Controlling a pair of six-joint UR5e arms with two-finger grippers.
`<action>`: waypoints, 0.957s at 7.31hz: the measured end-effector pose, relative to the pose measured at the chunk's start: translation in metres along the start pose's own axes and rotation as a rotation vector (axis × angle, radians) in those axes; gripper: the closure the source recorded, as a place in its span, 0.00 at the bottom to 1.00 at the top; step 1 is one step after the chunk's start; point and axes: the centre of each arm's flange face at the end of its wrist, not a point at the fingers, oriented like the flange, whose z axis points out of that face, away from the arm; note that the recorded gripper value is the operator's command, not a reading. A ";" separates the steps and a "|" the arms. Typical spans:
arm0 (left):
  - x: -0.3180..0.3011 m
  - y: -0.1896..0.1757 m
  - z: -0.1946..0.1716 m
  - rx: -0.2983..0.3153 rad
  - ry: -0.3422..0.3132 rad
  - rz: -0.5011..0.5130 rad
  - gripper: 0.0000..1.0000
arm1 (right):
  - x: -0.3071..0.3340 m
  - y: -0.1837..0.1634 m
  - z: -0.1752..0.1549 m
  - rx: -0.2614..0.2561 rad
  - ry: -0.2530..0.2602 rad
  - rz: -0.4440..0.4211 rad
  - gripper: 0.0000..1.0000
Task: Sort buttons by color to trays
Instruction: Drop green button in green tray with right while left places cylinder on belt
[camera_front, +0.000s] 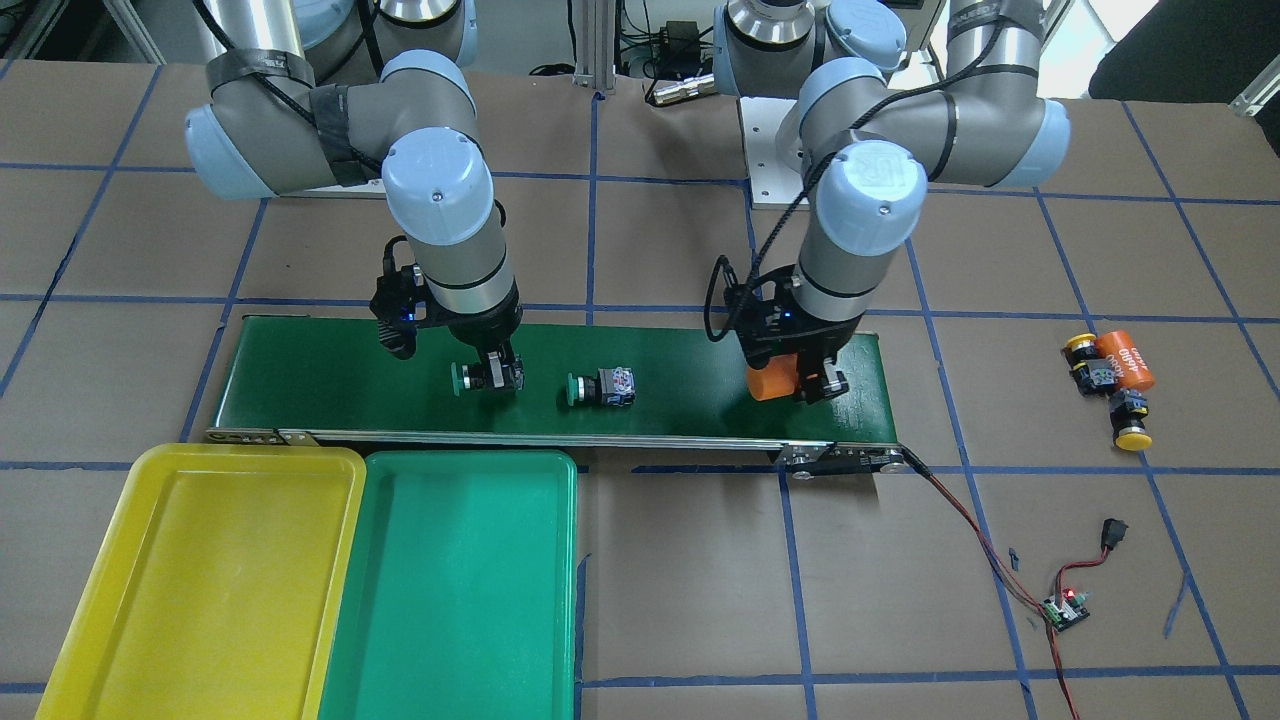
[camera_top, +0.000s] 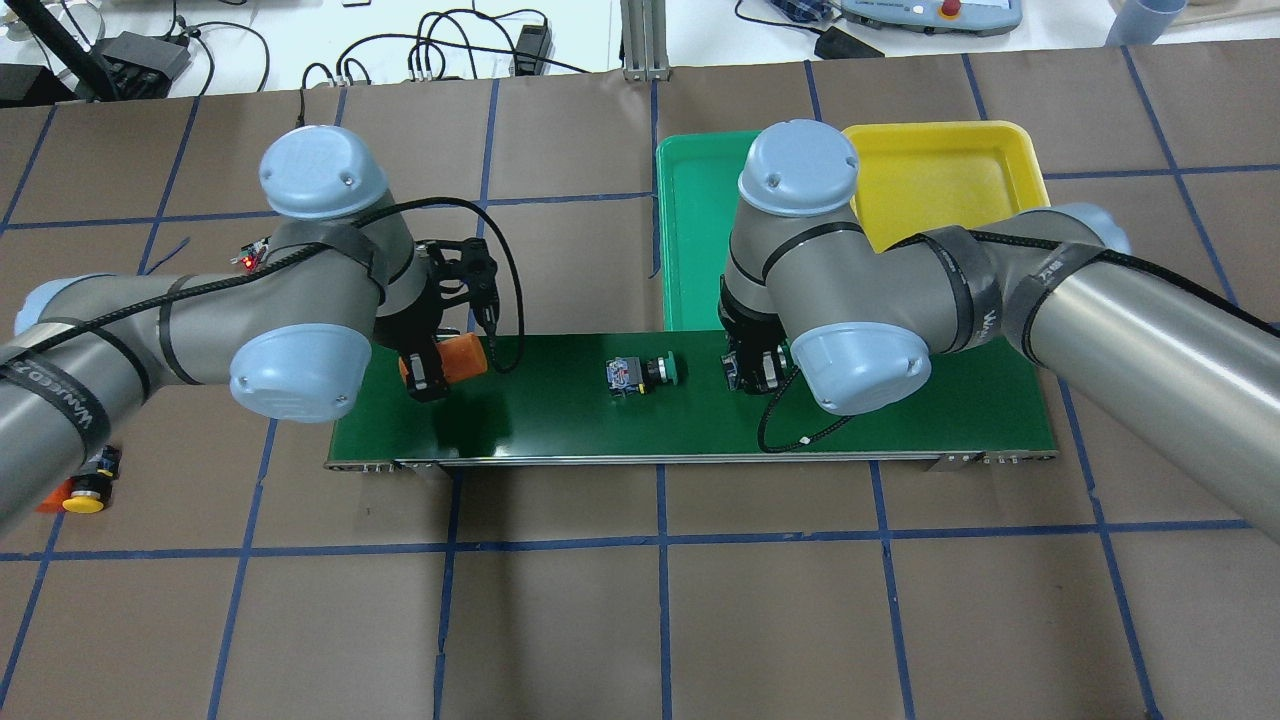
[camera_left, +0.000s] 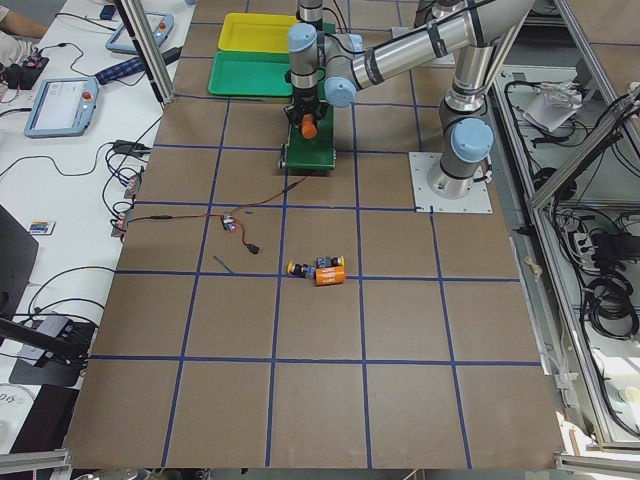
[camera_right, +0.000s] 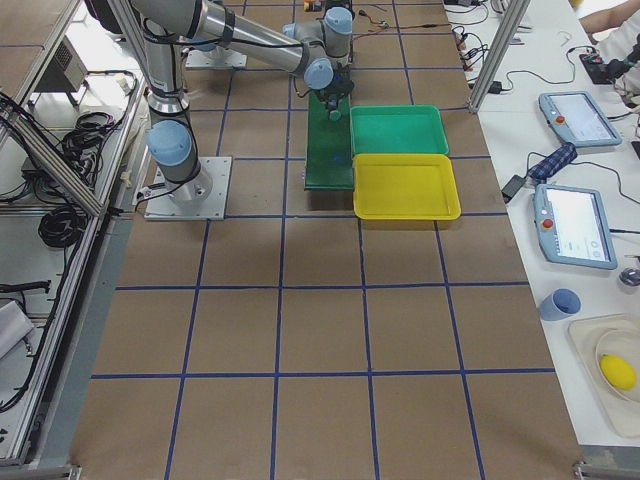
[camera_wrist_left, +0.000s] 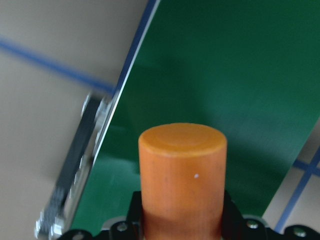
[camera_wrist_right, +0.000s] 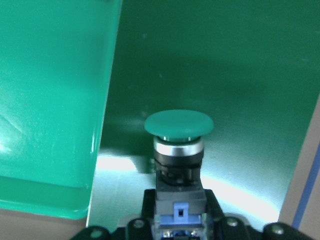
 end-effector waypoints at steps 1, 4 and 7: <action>0.011 -0.023 0.001 -0.001 -0.014 0.073 0.00 | -0.013 -0.011 -0.013 0.015 -0.030 -0.028 1.00; 0.023 -0.039 -0.007 -0.002 -0.041 0.123 0.00 | -0.048 -0.041 -0.039 0.041 -0.101 -0.247 1.00; -0.013 0.037 -0.036 -0.070 -0.143 -0.095 0.00 | -0.077 -0.050 -0.004 0.070 -0.149 -0.515 1.00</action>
